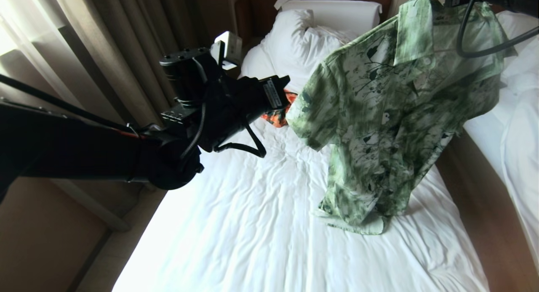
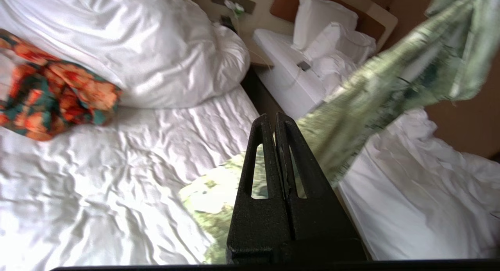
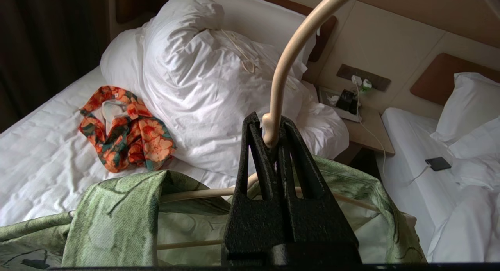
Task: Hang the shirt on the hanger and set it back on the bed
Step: Take the clothes hanger out of the clothes
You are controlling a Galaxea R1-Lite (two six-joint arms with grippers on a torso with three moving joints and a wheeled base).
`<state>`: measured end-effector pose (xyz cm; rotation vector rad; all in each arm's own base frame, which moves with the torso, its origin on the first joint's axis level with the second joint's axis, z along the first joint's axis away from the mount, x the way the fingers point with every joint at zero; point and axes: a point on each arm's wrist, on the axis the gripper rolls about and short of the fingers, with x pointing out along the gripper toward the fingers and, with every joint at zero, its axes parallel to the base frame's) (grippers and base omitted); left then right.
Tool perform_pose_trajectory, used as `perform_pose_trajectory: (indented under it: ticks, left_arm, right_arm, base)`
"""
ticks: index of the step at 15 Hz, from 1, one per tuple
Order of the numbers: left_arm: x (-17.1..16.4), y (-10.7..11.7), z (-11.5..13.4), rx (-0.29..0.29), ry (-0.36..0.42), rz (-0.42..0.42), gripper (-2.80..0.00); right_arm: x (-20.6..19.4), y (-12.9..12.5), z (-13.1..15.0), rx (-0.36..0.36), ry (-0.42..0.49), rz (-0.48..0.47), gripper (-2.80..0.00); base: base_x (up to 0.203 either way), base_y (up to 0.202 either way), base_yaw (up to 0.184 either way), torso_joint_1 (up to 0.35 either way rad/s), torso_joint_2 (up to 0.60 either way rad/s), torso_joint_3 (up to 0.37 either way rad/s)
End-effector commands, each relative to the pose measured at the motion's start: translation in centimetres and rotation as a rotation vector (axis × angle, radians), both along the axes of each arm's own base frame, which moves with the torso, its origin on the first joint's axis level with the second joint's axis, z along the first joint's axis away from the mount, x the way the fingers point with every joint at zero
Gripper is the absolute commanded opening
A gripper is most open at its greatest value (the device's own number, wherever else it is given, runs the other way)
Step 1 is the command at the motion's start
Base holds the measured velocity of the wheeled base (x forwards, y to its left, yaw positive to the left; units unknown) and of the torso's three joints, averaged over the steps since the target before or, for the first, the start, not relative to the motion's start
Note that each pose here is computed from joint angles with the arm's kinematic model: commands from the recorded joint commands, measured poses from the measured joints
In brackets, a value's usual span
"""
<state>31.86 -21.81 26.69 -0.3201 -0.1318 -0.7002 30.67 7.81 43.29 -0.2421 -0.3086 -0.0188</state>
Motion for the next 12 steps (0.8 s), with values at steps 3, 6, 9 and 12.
perform_pose_trajectory:
  ticks: [3, 6, 9, 12]
  left_arm:
    - [4.4, 5.9, 0.1, 0.008, -0.054, 0.132, -2.80]
    - [5.0, 7.5, 0.9, 0.003, -0.081, 0.160, -2.80]
    - [5.5, 8.7, 1.2, 0.000, -0.092, 0.192, -2.80]
    - [5.5, 9.5, 1.6, -0.005, -0.103, 0.208, -2.80]
  right_arm:
    - [-0.3, 1.1, 0.0, 0.007, 0.002, 0.006, -2.80]
    - [-0.5, 1.8, 0.0, 0.003, 0.002, 0.000, -2.80]
    - [-0.6, 1.9, 0.3, 0.011, -0.023, -0.004, -2.80]
    - [-0.6, 2.7, 0.4, 0.033, -0.067, 0.001, -2.80]
  base:
    - [0.000, 0.000, 0.000, 0.000, 0.00, 0.000]
    - [0.000, 0.000, 0.000, 0.000, 0.00, 0.000]
    - [0.000, 0.000, 0.000, 0.000, 0.00, 0.000]
    - [0.000, 0.000, 0.000, 0.000, 0.00, 0.000]
